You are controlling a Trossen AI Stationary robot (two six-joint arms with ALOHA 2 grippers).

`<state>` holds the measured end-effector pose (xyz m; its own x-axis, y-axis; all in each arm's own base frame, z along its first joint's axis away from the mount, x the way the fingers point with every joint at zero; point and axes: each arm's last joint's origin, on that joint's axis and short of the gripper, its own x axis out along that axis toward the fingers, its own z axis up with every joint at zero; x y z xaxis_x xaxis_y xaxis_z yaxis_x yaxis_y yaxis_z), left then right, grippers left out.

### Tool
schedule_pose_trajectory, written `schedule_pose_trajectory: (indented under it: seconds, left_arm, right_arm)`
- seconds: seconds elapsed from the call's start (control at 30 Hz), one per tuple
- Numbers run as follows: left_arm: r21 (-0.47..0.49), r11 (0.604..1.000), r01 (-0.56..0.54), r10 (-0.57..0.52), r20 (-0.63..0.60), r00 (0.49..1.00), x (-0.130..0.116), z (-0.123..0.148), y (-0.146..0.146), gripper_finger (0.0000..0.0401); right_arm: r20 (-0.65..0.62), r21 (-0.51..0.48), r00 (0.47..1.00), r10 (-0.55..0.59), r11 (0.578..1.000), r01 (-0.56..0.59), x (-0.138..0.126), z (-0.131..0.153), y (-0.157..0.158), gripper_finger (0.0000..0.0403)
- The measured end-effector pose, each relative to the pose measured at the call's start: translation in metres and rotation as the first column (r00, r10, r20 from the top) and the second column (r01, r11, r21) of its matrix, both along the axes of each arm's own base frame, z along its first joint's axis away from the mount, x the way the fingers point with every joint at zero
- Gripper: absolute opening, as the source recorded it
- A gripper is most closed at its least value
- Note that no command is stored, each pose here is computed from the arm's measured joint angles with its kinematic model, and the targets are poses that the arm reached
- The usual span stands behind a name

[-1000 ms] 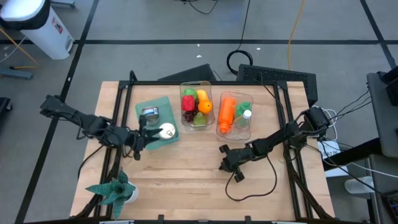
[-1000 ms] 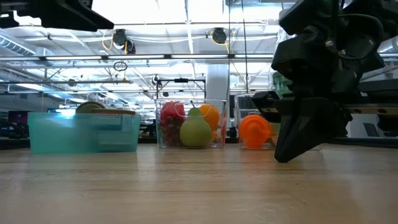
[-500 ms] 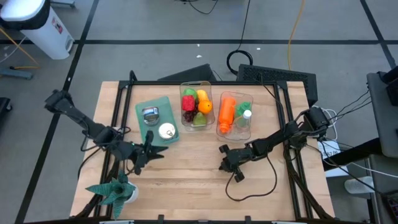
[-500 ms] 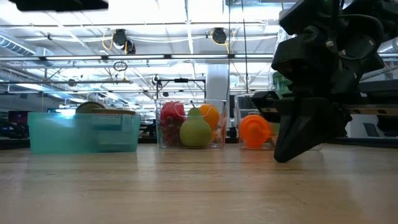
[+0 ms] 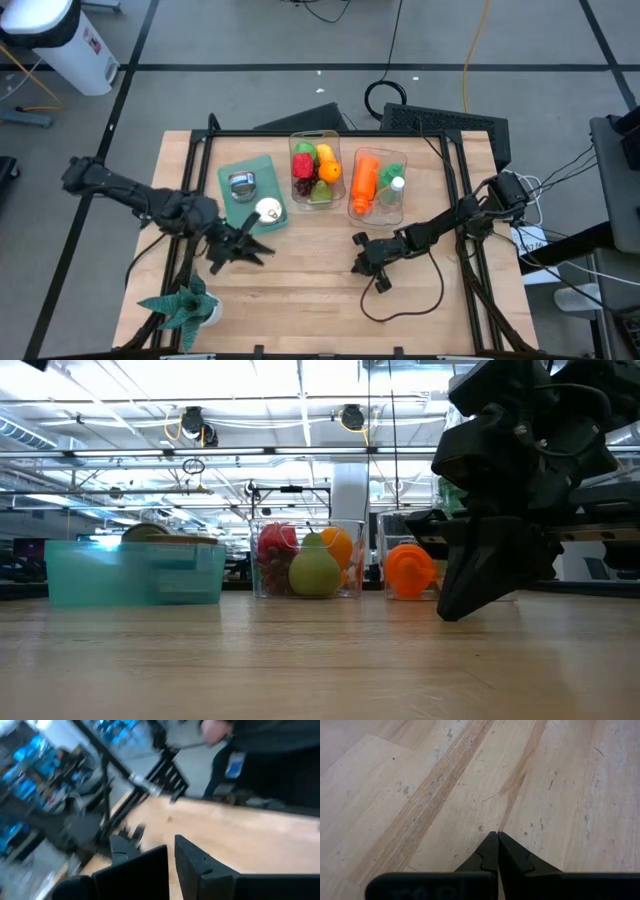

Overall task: Pick & Place Food Item
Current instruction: Return to Home Position

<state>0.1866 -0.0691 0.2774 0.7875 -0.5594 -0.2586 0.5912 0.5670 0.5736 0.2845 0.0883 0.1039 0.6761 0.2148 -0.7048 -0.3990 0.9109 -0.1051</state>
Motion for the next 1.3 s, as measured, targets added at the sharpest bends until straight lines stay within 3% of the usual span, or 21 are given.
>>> schedule_pose_trajectory:
  seconds: [0.2, 0.47, 0.63, 0.77, 0.93, 1.1, 1.2, 1.3]
  left_arm:
    - [0.025, 0.995, -0.101, 0.101, -0.026, 0.995, -0.004, 0.001, 0.029, 0.0]
    - [0.003, 0.974, -0.226, 0.226, -0.02, 0.974, -0.045, 0.014, 0.046, 0.0]
    - [-0.046, 0.959, -0.281, 0.283, 0.05, 0.958, -0.07, 0.007, 0.051, 0.0]
    - [-0.126, 0.93, -0.346, 0.358, 0.092, 0.929, -0.083, -0.009, 0.055, 0.0]
    - [-0.187, 0.888, -0.421, 0.444, 0.106, 0.889, -0.094, -0.027, 0.058, 0.0]
    - [-0.26, 0.843, -0.471, 0.518, 0.161, 0.84, -0.1, -0.022, 0.061, 0.0]
    - [-0.319, 0.801, -0.506, 0.569, 0.144, 0.81, -0.104, -0.02, 0.063, 0.0]
    - [-0.332, 0.789, -0.518, 0.583, 0.135, 0.801, -0.105, -0.02, 0.064, 0.0]
  right_arm:
    - [-0.002, 0.007, 1.0, -0.006, 1.0, 0.006, 0.0, 0.0, 0.001, 0.0]
    - [-0.004, 0.015, 1.0, -0.019, 1.0, 0.019, -0.002, -0.001, 0.0, 0.0]
    - [0.164, -0.006, 0.986, 0.026, 1.0, -0.025, 0.0, 0.004, 0.0, 0.0]
    - [0.349, 0.041, 0.937, 0.019, 0.999, -0.035, -0.005, 0.035, -0.004, 0.0]
    - [0.462, 0.117, 0.887, -0.01, 0.992, -0.049, -0.032, 0.083, -0.011, 0.0]
    - [0.567, 0.185, 0.823, -0.026, 0.978, -0.096, -0.067, 0.134, -0.013, 0.0]
    - [0.627, 0.2, 0.774, -0.088, 0.979, -0.051, -0.09, 0.158, -0.02, 0.0]
    - [0.645, 0.218, 0.753, -0.132, 0.976, -0.015, -0.112, 0.172, -0.029, 0.0]
